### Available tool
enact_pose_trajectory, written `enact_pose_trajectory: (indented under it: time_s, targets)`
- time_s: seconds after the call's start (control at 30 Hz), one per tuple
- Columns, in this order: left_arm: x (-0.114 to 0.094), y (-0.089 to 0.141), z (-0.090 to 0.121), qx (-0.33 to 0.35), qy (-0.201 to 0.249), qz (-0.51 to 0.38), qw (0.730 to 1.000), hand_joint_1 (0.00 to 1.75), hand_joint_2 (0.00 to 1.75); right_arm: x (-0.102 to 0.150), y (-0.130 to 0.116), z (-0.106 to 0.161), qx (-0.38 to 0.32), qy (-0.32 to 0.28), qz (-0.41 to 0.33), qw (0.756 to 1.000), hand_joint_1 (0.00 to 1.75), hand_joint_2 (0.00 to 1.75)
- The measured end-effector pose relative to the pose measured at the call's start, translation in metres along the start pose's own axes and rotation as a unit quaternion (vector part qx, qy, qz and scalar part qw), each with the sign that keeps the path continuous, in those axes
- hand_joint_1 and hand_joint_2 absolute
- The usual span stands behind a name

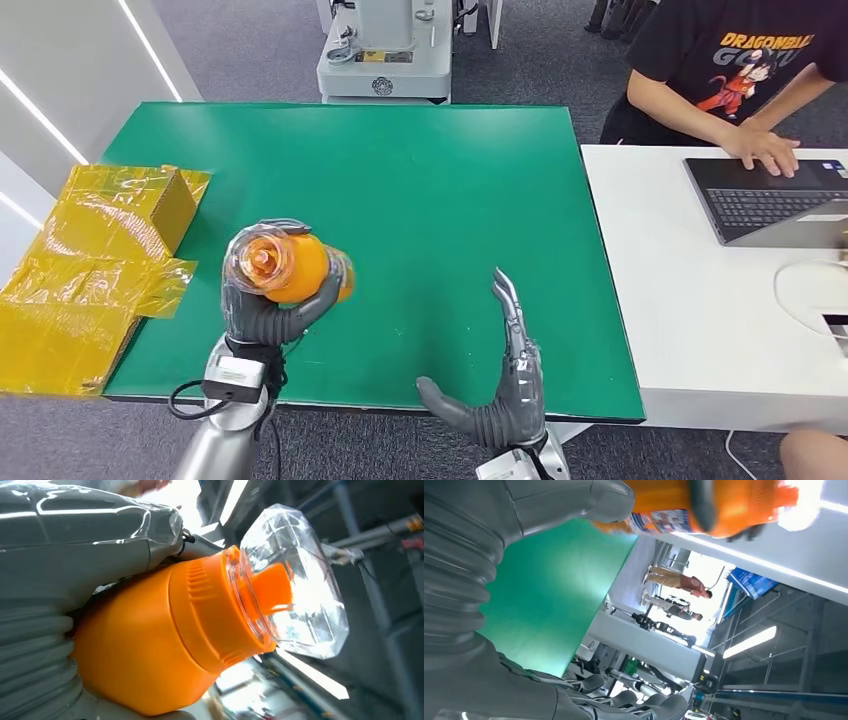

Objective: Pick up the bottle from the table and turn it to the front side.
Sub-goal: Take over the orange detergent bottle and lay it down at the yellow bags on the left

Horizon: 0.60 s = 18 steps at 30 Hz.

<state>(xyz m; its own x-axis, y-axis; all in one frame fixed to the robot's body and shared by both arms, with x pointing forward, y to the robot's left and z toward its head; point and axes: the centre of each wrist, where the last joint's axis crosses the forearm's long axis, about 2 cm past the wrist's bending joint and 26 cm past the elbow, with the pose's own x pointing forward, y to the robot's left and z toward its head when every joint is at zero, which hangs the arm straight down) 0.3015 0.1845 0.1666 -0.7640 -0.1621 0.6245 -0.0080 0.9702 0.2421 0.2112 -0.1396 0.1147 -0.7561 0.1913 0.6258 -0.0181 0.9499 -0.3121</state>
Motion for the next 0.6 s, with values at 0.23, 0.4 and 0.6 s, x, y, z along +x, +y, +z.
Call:
enact_pose_trajectory:
  time_s: [0.23,0.4,0.6]
  targets:
    - [-0.020,0.067,0.002,-0.035,0.007,-0.229,0.973,1.75,1.75,0.014,0.003,-0.005,0.000,-0.009,-0.041,0.999,0.00,1.75]
    - [-0.025,0.087,0.003,-0.040,0.006,-0.258,0.965,1.75,1.75,0.018,0.003,-0.008,-0.006,-0.014,-0.048,0.999,0.00,1.75]
    - [-0.029,0.116,0.000,-0.091,0.031,-0.373,0.923,1.75,1.75,0.019,0.001,-0.014,-0.003,-0.017,-0.063,0.998,0.00,1.75]
